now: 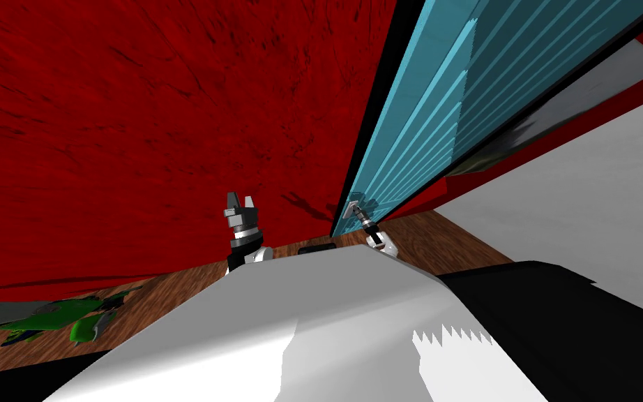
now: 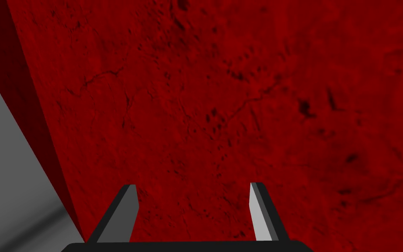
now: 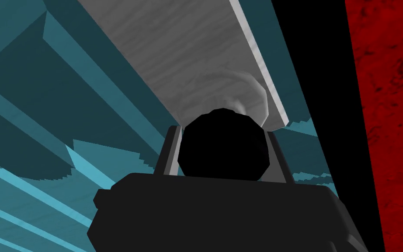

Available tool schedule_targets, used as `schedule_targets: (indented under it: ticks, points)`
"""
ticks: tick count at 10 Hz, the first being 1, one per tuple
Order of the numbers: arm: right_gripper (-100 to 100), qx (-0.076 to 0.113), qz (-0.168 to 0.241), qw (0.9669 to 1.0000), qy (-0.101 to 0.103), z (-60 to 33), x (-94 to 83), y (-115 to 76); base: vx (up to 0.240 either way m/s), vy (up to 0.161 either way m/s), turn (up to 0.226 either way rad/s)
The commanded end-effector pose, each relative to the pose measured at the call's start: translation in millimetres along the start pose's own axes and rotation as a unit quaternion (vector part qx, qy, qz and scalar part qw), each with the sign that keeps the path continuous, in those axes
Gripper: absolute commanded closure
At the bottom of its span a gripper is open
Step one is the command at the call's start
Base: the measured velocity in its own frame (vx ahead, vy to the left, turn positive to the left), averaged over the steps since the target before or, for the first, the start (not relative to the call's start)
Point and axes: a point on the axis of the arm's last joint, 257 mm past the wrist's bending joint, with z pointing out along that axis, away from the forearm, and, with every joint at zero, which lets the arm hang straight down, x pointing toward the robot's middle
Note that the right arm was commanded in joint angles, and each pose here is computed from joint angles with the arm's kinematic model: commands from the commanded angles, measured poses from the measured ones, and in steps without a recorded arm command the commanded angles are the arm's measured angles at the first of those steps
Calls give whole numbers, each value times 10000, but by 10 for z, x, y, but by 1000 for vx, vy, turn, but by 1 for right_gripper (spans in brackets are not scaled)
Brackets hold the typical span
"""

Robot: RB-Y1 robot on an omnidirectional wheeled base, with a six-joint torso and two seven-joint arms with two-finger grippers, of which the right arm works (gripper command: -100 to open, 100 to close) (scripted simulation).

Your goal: Pull the door open

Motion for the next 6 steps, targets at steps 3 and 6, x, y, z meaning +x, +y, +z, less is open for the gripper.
schedule_targets:
  ticks: [3, 6]
  points:
    - [100, -12, 631, 9980, -27, 50, 28, 30, -48, -29, 42]
    - [100, -11, 1175, 9930, -67, 107, 27, 44, -48, -24, 27]
